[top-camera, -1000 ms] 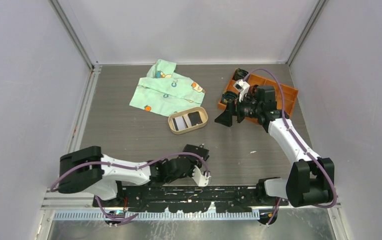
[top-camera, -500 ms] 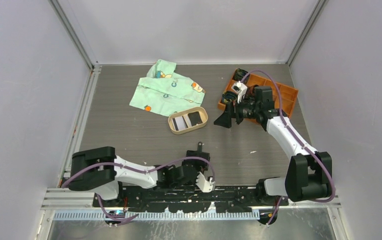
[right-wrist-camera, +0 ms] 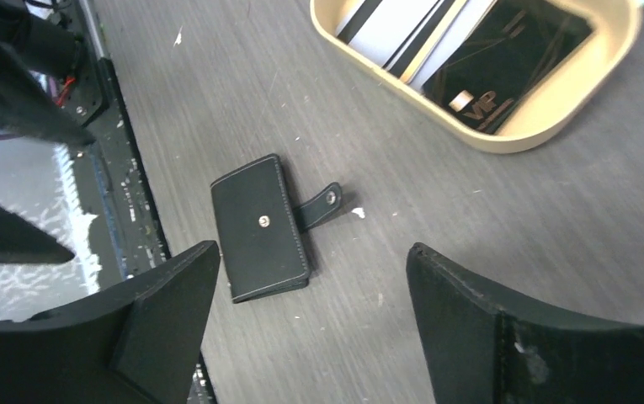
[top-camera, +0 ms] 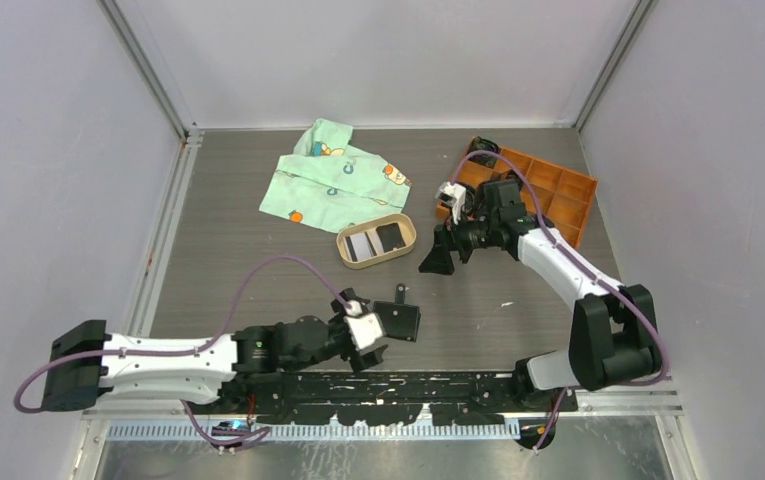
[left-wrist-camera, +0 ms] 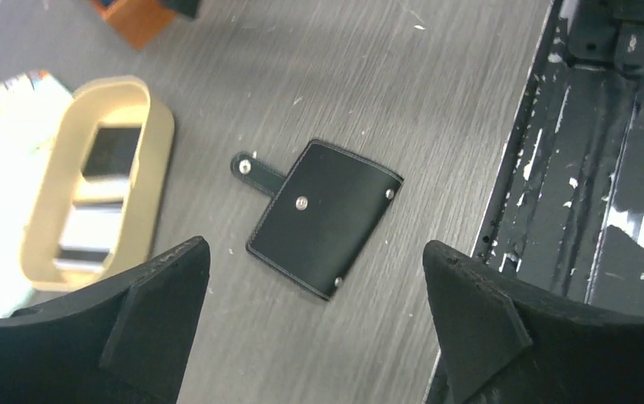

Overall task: Put the credit cards into the card holder
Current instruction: Turn over the card holder at the center of the board, then close the card holder at the center of the board.

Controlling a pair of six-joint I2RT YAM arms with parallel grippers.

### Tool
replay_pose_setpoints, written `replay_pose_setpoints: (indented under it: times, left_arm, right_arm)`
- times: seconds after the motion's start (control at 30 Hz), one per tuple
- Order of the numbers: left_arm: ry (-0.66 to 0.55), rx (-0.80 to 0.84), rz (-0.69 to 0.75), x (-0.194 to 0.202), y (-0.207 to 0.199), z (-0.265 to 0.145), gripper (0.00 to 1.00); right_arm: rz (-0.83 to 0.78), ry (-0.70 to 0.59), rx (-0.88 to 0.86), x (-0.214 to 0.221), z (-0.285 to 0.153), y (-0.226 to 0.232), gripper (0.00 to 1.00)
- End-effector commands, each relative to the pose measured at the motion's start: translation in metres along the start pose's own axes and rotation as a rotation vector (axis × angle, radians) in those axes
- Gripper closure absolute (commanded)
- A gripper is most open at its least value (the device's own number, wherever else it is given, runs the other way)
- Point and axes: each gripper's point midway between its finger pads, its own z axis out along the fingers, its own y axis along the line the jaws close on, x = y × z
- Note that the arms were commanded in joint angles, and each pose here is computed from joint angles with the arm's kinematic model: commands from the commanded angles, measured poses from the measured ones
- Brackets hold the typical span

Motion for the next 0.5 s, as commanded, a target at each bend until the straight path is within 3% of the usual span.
replay_pose_setpoints:
  times: [0.0,0.1,0.23,0.47]
  left_arm:
    - [-0.108,0.017,-0.45,0.001,0.002,-0.008,0.07]
    - [-0.167,0.038,-0.636,0.002,0.01,-0.008,0.16]
    - [-0.199,0.034,-0.787,0.004,0.015,-0.004,0.25]
    - [-0.141,0.021,-0.941,0.016,0.012,0.02,0.45]
  right_arm:
    - [-0.017,0.056,-0.086,0.004,0.013,0.007,0.23]
    - [0.085,0.11,-0.151,0.013,0.026,0.01,0.42]
    - [0.141,0.198,-0.147,0.031,0.041,0.004,0.47]
    - [0.28,0.31,-0.122,0.047,0.062,-0.011,0.62]
